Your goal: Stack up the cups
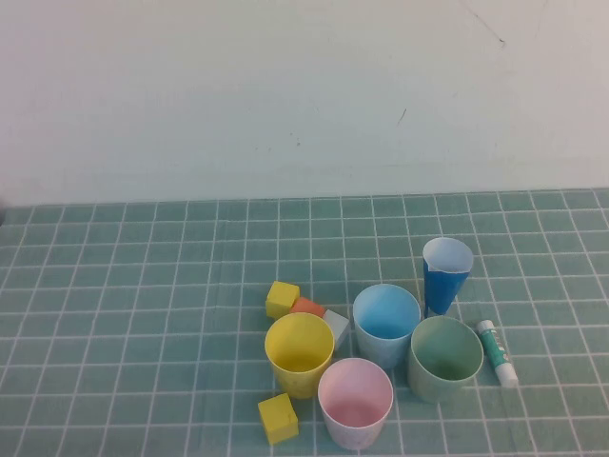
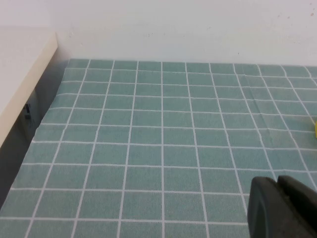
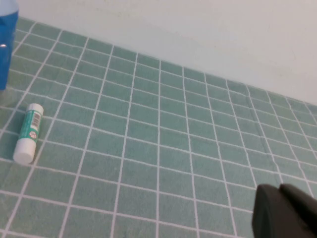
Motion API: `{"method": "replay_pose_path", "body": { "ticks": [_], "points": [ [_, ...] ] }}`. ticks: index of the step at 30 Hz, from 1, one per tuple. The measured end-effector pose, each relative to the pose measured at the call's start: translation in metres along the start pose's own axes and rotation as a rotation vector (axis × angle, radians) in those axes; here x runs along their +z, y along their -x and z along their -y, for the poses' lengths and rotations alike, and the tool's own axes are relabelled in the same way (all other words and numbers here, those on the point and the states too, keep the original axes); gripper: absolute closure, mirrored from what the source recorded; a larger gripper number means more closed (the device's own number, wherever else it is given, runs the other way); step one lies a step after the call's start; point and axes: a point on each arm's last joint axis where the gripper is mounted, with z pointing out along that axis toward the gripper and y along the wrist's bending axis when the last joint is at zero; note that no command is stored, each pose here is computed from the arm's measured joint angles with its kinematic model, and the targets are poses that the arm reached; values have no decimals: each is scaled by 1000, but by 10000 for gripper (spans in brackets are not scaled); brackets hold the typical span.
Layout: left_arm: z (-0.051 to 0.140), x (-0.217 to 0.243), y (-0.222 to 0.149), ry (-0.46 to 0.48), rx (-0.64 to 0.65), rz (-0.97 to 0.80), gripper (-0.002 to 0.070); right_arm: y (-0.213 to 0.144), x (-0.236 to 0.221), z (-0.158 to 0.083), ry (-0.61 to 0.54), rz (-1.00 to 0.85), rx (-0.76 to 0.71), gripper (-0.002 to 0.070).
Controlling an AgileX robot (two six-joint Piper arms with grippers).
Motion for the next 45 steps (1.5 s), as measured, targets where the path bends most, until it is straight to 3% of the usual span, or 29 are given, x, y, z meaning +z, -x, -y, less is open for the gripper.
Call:
{"method": "replay_pose_path", "body": {
  "ticks": [40, 43, 45],
  "points": [
    [0, 0, 0, -4, -10, 0, 678, 0, 0, 2, -17, -5, -70, 679],
    [2, 0, 1, -19, -50, 5, 678, 0, 0, 1, -13, -2, -36, 679],
    [3, 0, 1, -33, -89, 11, 678, 1, 0, -1, 7, 14, 62, 679]
  ]
}}
